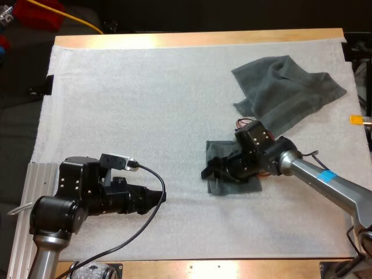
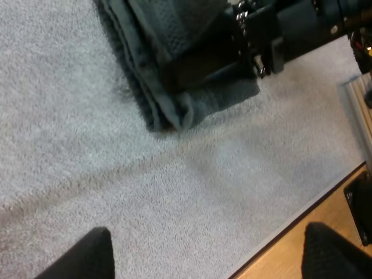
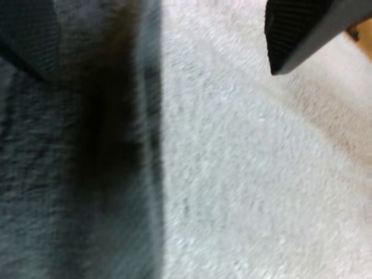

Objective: Pick towel from pile, fold and stack

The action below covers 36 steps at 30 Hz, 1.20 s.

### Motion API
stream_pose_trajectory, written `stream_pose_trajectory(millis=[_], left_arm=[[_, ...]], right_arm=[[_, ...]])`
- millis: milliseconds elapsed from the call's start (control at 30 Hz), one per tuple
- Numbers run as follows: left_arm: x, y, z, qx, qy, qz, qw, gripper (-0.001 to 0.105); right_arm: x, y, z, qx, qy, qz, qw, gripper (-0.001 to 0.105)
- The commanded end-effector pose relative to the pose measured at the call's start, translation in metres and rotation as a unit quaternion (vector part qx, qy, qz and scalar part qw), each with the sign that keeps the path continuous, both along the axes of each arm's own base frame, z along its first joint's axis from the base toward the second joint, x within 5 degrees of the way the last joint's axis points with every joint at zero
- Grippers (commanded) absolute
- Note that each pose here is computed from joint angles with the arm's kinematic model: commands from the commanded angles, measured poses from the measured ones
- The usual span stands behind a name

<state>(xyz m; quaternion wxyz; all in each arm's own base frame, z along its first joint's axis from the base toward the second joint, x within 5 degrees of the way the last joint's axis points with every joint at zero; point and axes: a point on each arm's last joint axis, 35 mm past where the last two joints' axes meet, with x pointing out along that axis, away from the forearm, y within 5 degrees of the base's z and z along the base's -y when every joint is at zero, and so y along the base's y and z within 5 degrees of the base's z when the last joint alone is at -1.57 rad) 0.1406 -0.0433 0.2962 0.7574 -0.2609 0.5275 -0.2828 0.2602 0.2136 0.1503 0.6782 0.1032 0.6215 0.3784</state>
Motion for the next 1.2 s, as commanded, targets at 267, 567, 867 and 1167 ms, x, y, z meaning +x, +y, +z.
stream_pose_trajectory(millis=[267,567,867,1167], left_arm=[[-0.001,-0.001,0.003,-0.003,-0.007,-0.005,1.0,0.065],[-0.001,-0.001,0.003,-0.003,-0.007,-0.005,1.0,0.065],[0.0,-0.001,0.003,-0.001,-0.016,-0.011,0.9998,0.072],[0.002,-0.001,0.004,-0.002,-0.027,-0.011,0.9996,0.072]], right_arm=[[-0.008,0.014,0.006,0.017,-0.01,0.027,0.999,0.071],[-0.011,0.007,0.028,-0.014,-0.066,0.012,0.998,0.071],[-0.024,-0.014,0.063,-0.109,-0.143,-0.008,0.984,0.071],[-0.041,-0.028,0.095,-0.106,-0.165,-0.008,0.981,0.071]])
